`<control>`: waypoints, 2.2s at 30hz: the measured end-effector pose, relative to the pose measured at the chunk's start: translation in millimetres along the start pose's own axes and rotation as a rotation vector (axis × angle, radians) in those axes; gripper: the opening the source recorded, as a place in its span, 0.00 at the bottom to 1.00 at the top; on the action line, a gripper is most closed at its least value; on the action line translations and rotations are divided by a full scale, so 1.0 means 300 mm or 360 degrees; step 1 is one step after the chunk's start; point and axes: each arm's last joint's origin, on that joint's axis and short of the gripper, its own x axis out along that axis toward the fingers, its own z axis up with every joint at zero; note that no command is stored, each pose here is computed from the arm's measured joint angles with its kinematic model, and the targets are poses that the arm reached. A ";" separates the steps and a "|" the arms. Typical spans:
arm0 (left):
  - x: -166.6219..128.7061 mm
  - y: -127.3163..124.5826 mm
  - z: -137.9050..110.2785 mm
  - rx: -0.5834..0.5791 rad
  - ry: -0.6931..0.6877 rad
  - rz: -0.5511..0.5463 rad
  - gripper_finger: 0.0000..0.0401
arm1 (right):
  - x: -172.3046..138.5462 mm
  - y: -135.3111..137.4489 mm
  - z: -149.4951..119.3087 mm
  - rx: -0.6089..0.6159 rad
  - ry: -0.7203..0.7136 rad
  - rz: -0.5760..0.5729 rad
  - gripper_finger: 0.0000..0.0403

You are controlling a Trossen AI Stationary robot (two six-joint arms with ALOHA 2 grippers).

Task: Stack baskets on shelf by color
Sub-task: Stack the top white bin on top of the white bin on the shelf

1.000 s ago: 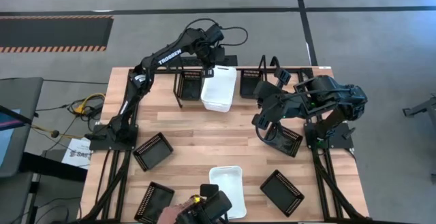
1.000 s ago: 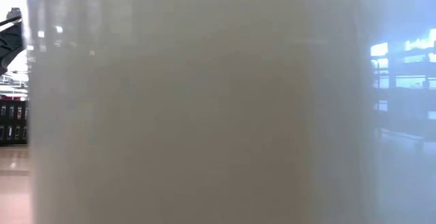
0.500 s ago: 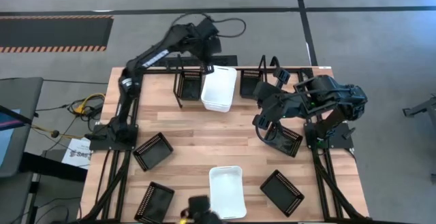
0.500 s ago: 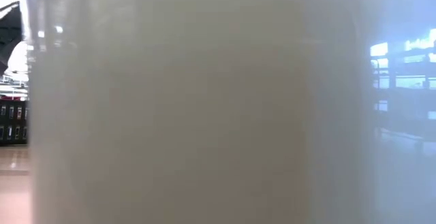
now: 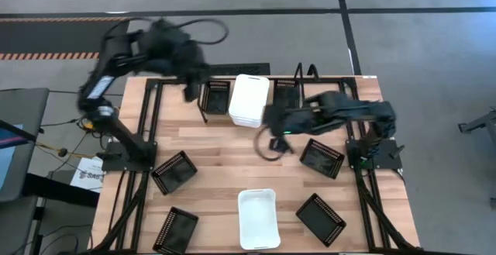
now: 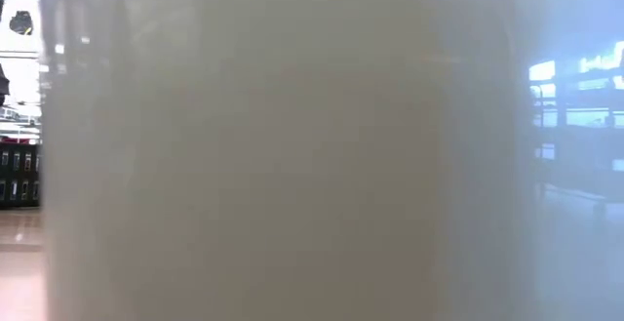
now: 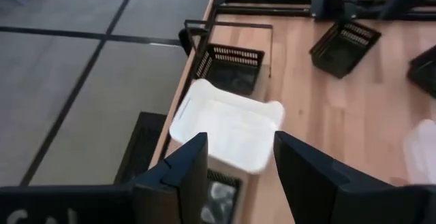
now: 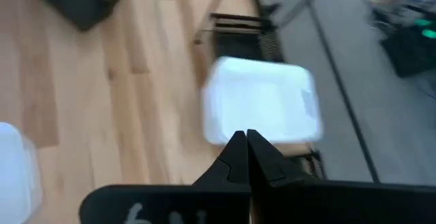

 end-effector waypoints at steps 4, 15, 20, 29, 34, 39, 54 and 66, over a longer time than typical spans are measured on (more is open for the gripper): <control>-0.133 -0.075 -0.053 -0.0057 -0.0014 0.0061 0.39 | 0.171 0.055 0.054 -0.0123 0.0048 0.0134 0.00; -0.279 -0.194 -0.190 -0.0160 -0.0102 0.0006 0.39 | 0.620 0.195 0.120 -0.0108 0.0028 0.0840 0.00; -0.264 -0.214 -0.265 -0.0185 -0.0024 0.0024 0.39 | 0.725 0.225 0.069 -0.0098 0.0261 0.0834 0.00; -0.174 -0.240 -0.355 -0.0254 0.0135 0.0155 0.39 | 0.775 0.180 0.017 -0.0132 0.0505 0.0644 0.00; -0.110 -0.266 -0.388 -0.0296 0.0243 0.0194 0.39 | 0.800 0.102 0.027 -0.0047 0.0458 0.0604 0.00; -0.064 -0.285 -0.413 -0.0324 0.0324 0.0231 0.39 | 0.824 0.079 0.038 -0.0012 0.0385 0.0682 0.00; -0.035 -0.300 -0.411 -0.0399 0.0285 0.0222 0.39 | 0.899 0.145 -0.049 -0.0101 0.0559 0.0643 0.00; -0.035 -0.300 -0.410 -0.0397 0.0285 0.0221 0.39 | 0.964 0.151 -0.131 -0.0135 0.0703 0.0696 0.00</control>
